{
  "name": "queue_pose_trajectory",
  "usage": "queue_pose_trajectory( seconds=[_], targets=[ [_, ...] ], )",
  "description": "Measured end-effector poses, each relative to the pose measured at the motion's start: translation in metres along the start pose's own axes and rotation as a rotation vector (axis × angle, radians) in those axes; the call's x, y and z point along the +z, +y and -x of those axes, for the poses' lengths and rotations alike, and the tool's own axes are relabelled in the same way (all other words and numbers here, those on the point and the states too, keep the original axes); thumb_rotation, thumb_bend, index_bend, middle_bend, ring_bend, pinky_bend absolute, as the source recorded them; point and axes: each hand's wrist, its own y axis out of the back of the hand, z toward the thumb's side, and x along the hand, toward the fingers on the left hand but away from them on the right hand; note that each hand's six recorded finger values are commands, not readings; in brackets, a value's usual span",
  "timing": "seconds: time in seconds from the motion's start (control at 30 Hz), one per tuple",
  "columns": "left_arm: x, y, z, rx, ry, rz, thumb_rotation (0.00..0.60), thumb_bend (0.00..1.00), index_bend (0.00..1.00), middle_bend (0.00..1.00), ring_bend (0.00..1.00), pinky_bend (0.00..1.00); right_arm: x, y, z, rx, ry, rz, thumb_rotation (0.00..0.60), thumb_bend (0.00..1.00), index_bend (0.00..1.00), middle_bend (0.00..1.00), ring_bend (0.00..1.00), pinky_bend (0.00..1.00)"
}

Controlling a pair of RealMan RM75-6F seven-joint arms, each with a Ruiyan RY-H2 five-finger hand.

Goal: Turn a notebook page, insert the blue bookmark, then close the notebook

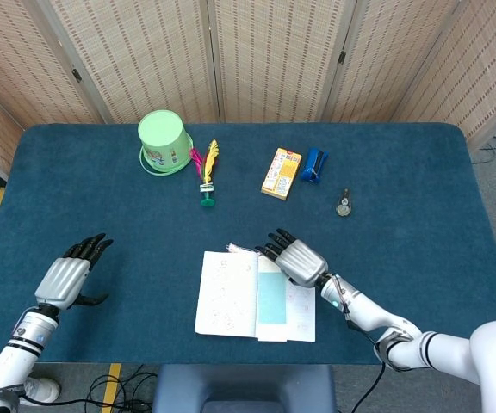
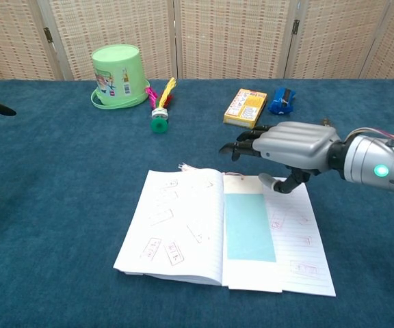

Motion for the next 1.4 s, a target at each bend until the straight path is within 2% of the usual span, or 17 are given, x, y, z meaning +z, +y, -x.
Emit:
queue_pose_trajectory(
  seconds=[0.1, 0.27, 0.43, 0.83, 1.4],
  targets=[
    [0.000, 0.002, 0.000, 0.006, -0.002, -0.001, 0.600, 0.23, 0.01, 0.00, 0.04, 0.16, 0.008, 0.005, -0.006, -0.024, 0.018, 0.019, 0.600, 0.46, 0.00, 0.11, 0.00, 0.00],
    [0.000, 0.003, 0.001, 0.011, -0.001, -0.003, 0.600, 0.22, 0.01, 0.00, 0.04, 0.16, 0.034, 0.004, -0.023, -0.046, 0.087, 0.044, 0.600, 0.25, 0.00, 0.01, 0.00, 0.00],
    [0.002, 0.004, 0.001, 0.010, -0.004, -0.005, 0.600, 0.23, 0.01, 0.00, 0.04, 0.16, 0.058, -0.001, -0.037, -0.031, 0.127, 0.085, 0.600, 0.12, 0.00, 0.00, 0.00, 0.00],
    [0.001, 0.004, 0.003, 0.008, 0.001, -0.006, 0.600, 0.23, 0.01, 0.00, 0.04, 0.16, 0.103, -0.006, -0.050, -0.038, 0.217, 0.113, 0.600, 0.08, 0.00, 0.00, 0.00, 0.00],
    [-0.005, -0.001, 0.004, -0.005, 0.009, -0.002, 0.600, 0.23, 0.01, 0.00, 0.04, 0.16, 0.119, -0.019, -0.052, -0.016, 0.249, 0.095, 0.600, 0.07, 0.00, 0.00, 0.00, 0.00]
  ],
)
